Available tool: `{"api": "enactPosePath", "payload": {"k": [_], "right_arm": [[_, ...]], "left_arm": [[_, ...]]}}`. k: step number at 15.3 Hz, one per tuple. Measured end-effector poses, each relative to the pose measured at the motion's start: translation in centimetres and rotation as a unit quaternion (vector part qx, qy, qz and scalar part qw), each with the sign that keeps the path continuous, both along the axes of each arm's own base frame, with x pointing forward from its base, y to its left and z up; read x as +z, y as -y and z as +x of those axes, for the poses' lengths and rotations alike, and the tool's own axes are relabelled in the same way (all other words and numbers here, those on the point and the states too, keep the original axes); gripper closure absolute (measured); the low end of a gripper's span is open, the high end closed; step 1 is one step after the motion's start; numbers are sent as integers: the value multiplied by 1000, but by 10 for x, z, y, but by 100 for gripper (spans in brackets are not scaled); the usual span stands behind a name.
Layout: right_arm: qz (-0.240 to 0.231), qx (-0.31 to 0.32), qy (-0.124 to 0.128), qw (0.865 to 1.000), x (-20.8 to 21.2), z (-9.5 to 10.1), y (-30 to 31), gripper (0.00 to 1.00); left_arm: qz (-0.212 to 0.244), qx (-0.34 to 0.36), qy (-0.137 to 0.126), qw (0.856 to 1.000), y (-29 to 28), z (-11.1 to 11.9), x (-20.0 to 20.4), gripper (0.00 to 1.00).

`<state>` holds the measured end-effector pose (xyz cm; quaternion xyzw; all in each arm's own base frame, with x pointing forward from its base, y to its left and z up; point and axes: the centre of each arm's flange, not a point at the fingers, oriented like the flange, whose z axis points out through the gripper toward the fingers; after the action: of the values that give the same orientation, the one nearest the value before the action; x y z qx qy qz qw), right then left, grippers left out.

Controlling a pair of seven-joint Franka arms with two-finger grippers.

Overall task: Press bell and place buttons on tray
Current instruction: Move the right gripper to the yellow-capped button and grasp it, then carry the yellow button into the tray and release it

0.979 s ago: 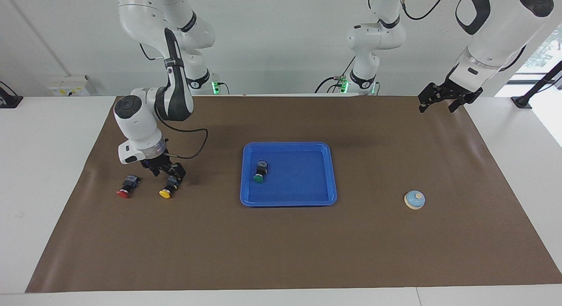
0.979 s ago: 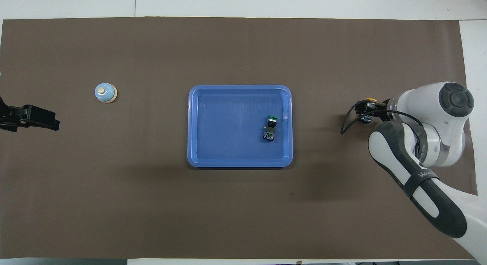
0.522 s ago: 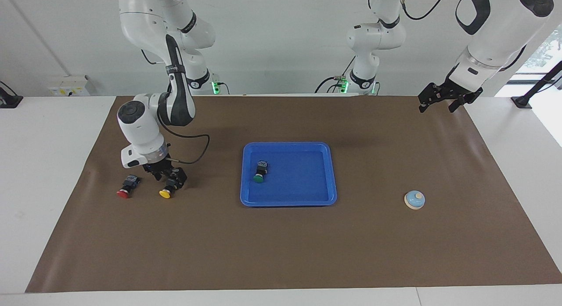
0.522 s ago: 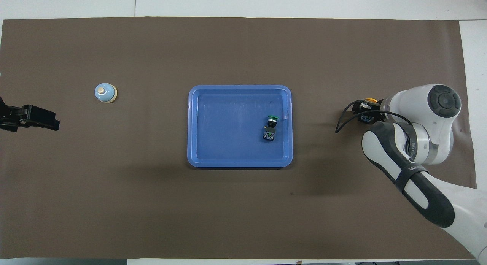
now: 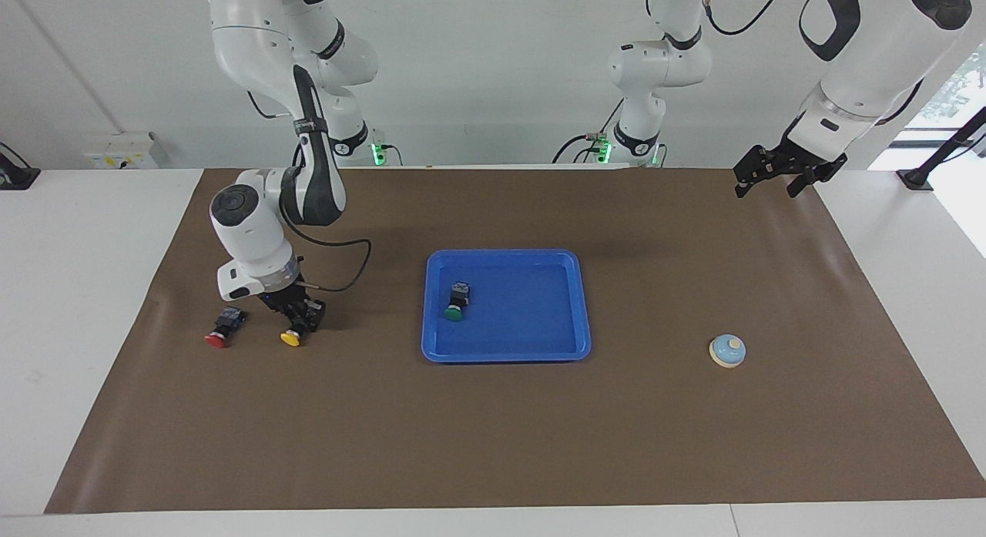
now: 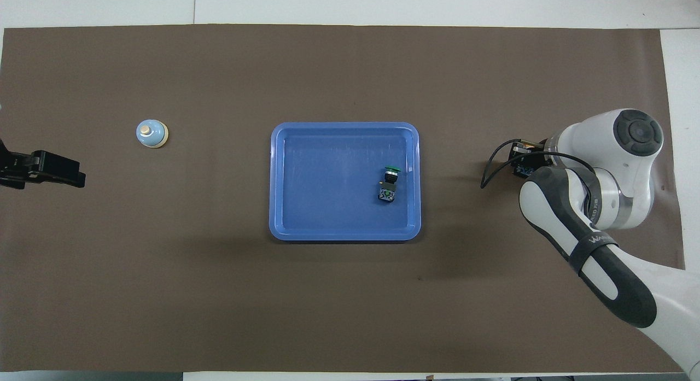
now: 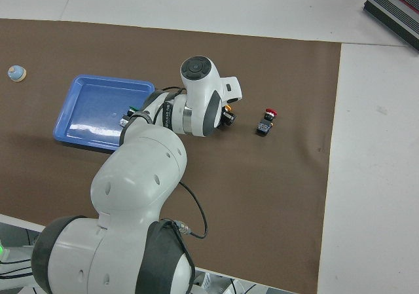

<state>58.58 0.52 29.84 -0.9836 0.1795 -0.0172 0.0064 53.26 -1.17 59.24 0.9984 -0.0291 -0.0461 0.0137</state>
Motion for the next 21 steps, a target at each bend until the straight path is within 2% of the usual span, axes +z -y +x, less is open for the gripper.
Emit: {"api": "enactPosePath", "payload": {"k": [6, 9, 11, 15, 18, 21], "right_arm": [[1, 40, -29, 999, 72, 24, -89, 59], [6, 39, -31, 999, 118, 24, -160, 59], [27, 40, -30, 998, 134, 20, -205, 59], [40, 37, -36, 998, 132, -1, -284, 59], [35, 29, -46, 998, 111, -26, -347, 59], [36, 36, -41, 998, 82, -38, -384, 59]], "left_arm": [[0, 0, 0, 1000, 0, 0, 0, 0], [0, 0, 0, 1000, 0, 0, 0, 0], [0, 0, 0, 1000, 0, 0, 0, 0], [0, 0, 0, 1000, 0, 0, 0, 0], [0, 0, 0, 1000, 0, 0, 0, 0], [0, 0, 0, 1000, 0, 0, 0, 0]]}}
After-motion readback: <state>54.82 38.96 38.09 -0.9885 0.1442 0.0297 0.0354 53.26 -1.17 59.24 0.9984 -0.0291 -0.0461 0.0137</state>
